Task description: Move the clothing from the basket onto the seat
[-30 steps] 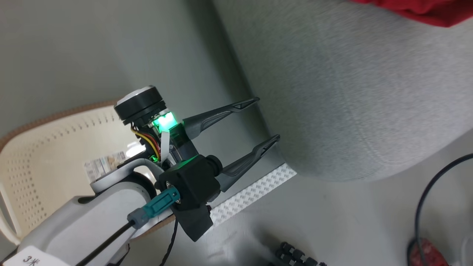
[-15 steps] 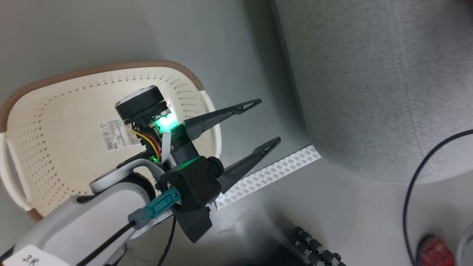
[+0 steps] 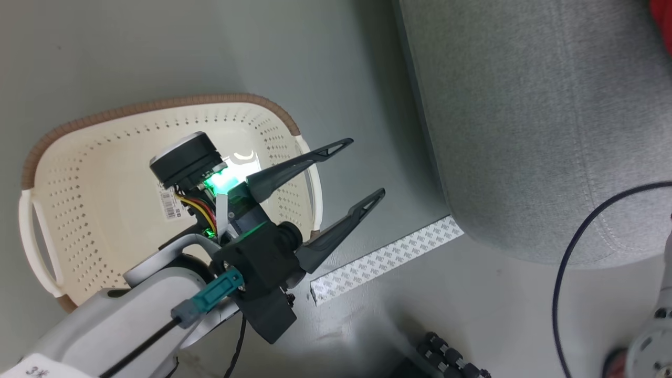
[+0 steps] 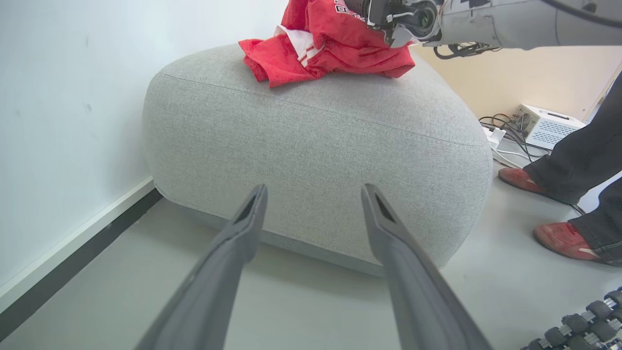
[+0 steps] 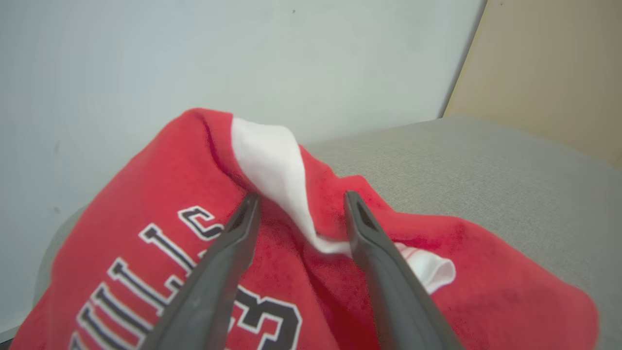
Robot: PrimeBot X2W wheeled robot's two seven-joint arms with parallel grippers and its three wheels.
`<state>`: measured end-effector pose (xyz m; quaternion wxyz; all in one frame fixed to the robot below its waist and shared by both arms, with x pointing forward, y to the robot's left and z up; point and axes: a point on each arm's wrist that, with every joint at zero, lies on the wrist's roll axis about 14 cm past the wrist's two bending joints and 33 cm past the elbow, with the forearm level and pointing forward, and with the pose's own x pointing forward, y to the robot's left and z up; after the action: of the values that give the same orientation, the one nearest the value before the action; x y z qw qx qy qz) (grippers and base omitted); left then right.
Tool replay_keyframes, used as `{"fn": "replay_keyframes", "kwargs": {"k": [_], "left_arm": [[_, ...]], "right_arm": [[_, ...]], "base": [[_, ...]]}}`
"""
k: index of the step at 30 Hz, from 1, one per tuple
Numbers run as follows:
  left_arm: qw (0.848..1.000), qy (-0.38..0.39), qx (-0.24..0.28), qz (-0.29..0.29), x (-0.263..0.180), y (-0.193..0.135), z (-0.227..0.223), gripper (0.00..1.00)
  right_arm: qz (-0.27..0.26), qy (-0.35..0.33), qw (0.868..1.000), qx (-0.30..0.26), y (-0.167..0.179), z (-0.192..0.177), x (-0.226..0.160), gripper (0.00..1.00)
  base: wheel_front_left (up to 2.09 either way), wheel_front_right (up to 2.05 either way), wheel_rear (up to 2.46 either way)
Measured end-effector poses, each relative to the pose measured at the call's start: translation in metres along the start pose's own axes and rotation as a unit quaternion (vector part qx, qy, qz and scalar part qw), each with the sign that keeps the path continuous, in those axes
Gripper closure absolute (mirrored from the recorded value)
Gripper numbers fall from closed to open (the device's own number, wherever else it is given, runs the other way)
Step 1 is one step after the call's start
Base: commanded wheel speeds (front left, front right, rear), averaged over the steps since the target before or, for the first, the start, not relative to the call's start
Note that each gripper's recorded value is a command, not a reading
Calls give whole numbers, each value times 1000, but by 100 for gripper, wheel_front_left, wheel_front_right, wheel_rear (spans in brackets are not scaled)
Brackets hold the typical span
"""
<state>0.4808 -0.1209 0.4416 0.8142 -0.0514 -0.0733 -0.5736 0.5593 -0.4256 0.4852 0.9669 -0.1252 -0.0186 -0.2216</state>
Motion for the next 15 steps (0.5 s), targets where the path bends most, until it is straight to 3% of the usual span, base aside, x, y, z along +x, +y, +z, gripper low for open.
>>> {"fn": "replay_keyframes", "kwargs": {"k": [7,15], "left_arm": [[1000,-20,5,22,-2,2,23,0],[994,-37,-7,105,-17,11,55,0]], "right_arm": [[18,-22,1000,-14,7,21,-31,0],[100,-34,994,18,59,42,-83,0]], "base": [[0,0,0],[0,0,0]]}}
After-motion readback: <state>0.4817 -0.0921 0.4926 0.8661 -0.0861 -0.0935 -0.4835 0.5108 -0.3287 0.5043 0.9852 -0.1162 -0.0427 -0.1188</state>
